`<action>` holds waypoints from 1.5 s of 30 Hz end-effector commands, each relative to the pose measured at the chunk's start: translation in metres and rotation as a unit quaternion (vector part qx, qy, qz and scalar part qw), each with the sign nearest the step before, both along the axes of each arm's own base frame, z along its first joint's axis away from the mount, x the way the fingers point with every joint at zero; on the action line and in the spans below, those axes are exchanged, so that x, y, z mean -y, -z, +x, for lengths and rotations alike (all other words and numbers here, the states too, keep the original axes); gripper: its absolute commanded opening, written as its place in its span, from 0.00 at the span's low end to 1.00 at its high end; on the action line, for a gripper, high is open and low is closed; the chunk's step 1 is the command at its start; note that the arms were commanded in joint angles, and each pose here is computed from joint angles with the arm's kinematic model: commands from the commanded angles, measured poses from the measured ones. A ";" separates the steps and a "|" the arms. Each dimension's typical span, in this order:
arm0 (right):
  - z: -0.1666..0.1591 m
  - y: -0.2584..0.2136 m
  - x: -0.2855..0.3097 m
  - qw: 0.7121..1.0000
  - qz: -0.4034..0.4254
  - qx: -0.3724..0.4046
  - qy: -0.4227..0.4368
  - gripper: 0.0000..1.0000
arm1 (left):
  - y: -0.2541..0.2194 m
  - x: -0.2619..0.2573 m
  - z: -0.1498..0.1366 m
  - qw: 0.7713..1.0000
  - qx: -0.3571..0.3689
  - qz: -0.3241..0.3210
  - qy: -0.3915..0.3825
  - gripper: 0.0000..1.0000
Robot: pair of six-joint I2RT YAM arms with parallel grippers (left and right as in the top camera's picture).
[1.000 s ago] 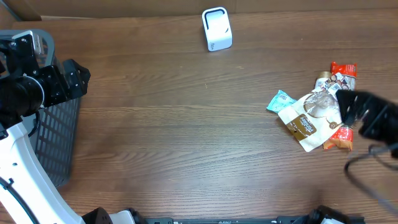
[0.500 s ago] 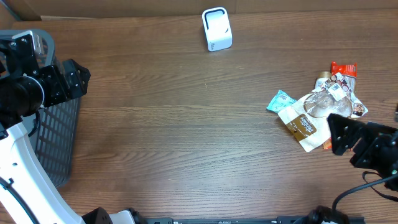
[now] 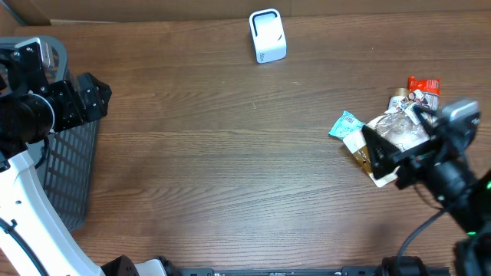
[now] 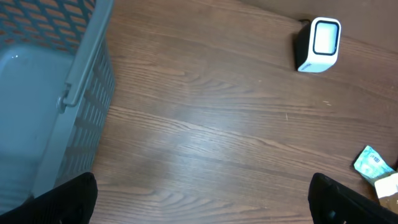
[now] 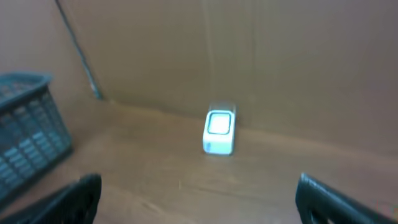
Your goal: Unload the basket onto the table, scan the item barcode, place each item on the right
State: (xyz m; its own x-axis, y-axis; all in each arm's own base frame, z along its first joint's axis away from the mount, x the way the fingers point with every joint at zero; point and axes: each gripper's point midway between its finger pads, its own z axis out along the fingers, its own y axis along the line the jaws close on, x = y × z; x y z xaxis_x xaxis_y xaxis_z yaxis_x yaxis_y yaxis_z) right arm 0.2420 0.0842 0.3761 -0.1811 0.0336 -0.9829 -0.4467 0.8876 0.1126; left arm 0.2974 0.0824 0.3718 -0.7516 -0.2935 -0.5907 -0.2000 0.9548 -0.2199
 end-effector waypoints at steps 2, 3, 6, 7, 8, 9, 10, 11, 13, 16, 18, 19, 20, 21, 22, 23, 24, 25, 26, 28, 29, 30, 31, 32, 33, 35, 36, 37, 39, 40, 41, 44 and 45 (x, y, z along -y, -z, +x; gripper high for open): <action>0.001 0.043 0.001 0.999 -0.002 0.044 0.017 1.00 | 0.001 0.000 0.002 1.000 0.001 0.002 0.010 0.99; 0.000 0.050 0.001 0.998 0.000 0.058 0.019 1.00 | 0.001 0.000 0.002 1.000 0.001 0.002 0.010 1.00; -0.003 0.073 0.003 0.996 0.004 0.090 0.026 1.00 | 0.001 0.000 0.002 1.000 0.001 0.002 0.010 0.99; -0.004 0.082 0.004 0.995 0.005 0.099 0.028 1.00 | 0.001 0.000 0.002 1.000 0.001 0.002 0.010 1.00; -0.005 0.089 0.005 0.994 0.007 0.106 0.032 1.00 | 0.001 0.000 0.002 1.000 0.001 0.002 0.010 0.99; -0.005 0.095 0.007 0.993 0.013 0.110 0.039 1.00 | 0.001 0.000 0.002 1.000 0.001 0.002 0.010 1.00; -0.005 0.102 0.011 0.992 0.024 0.109 0.051 1.00 | 0.001 0.000 0.002 1.000 0.001 0.002 0.010 1.00; -0.004 0.108 0.015 0.992 0.036 0.107 0.063 1.00 | 0.001 0.000 0.002 1.000 0.001 0.002 0.010 0.99; -0.004 0.121 0.020 0.990 0.045 0.108 0.079 1.00 | 0.001 0.000 0.002 1.000 0.001 0.002 0.010 1.00; -0.004 0.135 0.024 0.989 0.044 0.110 0.092 1.00 | 0.001 0.000 0.002 1.000 0.001 0.002 0.010 1.00; -0.004 0.145 0.026 0.989 0.040 0.108 0.096 1.00 | 0.001 0.000 0.002 1.000 0.001 0.002 0.010 0.99; -0.003 0.149 0.027 0.988 0.039 0.106 0.100 1.00 | 0.001 0.000 0.002 1.000 0.001 0.002 0.010 1.00; -0.003 0.153 0.029 0.988 0.038 0.105 0.105 1.00 | 0.001 0.000 0.002 1.000 0.001 0.002 0.010 1.00; -0.002 0.157 0.030 0.988 0.037 0.103 0.110 1.00 | 0.001 0.000 0.002 1.000 0.001 0.002 0.010 0.99; -0.002 0.161 0.031 0.988 0.037 0.102 0.113 1.00 | 0.001 0.000 0.002 1.000 0.001 0.002 0.010 1.00; -0.002 0.166 0.033 0.987 0.037 0.101 0.117 1.00 | 0.001 0.000 0.002 1.000 0.001 0.002 0.010 1.00; -0.002 0.168 0.034 0.987 0.037 0.101 0.121 1.00 | 0.001 0.000 0.002 1.000 0.001 0.002 0.010 0.99; -0.002 0.172 0.035 0.986 0.036 0.102 0.124 1.00 | 0.001 0.000 0.002 1.000 0.001 0.002 0.010 1.00; -0.002 0.176 0.036 0.986 0.037 0.102 0.126 1.00 | 0.001 0.000 0.002 1.000 0.001 0.002 0.010 1.00; -0.001 0.187 0.035 0.987 0.035 0.096 0.126 1.00 | 0.001 0.000 0.002 1.000 0.001 0.002 0.010 0.99; -0.001 0.192 0.035 0.988 0.033 0.085 0.124 1.00 | 0.001 0.000 0.002 1.000 0.001 0.002 0.010 1.00; -0.001 0.197 0.035 0.989 0.031 0.074 0.125 1.00 | 0.001 0.000 0.002 1.000 0.001 0.002 0.010 1.00; -0.001 0.202 0.035 0.990 0.029 0.064 0.124 1.00 | 0.001 0.000 0.002 1.000 0.001 0.002 0.010 1.00; -0.001 0.206 0.035 0.990 0.027 0.057 0.125 1.00 | 0.001 0.000 0.002 1.000 0.001 0.002 0.010 1.00; -0.001 0.205 0.035 0.990 0.027 0.058 0.125 1.00 | 0.001 0.000 0.002 1.000 0.001 0.002 0.010 1.00; -0.001 0.204 0.034 0.990 0.028 0.059 0.123 1.00 | 0.001 0.000 0.002 1.000 0.001 0.002 0.010 1.00; -0.001 0.204 0.034 0.990 0.028 0.059 0.123 1.00 | 0.001 0.000 0.002 1.000 0.001 0.002 0.010 1.00; -0.001 0.204 0.035 0.990 0.028 0.059 0.124 1.00 | 0.001 0.000 0.002 1.000 0.001 0.002 0.010 0.99; -0.001 0.204 0.035 0.990 0.028 0.059 0.124 1.00 | 0.001 0.000 0.002 1.000 0.001 0.002 0.010 1.00; -0.001 0.204 0.034 0.990 0.028 0.059 0.124 1.00 | 0.001 0.000 0.002 1.000 0.001 0.002 0.010 0.99; -0.001 0.205 0.035 0.990 0.028 0.059 0.124 1.00 | 0.001 0.000 0.002 1.000 0.001 0.002 0.010 1.00; -0.001 0.205 0.034 0.990 0.028 0.059 0.124 1.00 | 0.001 0.000 0.002 1.000 0.001 0.002 0.010 1.00; -0.001 0.205 0.035 0.990 0.028 0.059 0.124 1.00 | 0.001 0.000 0.002 1.000 0.001 0.002 0.010 0.99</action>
State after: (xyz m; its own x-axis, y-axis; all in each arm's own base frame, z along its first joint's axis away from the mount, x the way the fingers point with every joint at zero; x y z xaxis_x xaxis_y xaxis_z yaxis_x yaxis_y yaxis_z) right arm 0.2411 0.0504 0.1731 -0.0495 0.1126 -0.9924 -0.2347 0.9645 0.1212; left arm 0.2974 0.0824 0.3718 -0.7516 -0.2935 -0.5907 -0.2000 0.9548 -0.2199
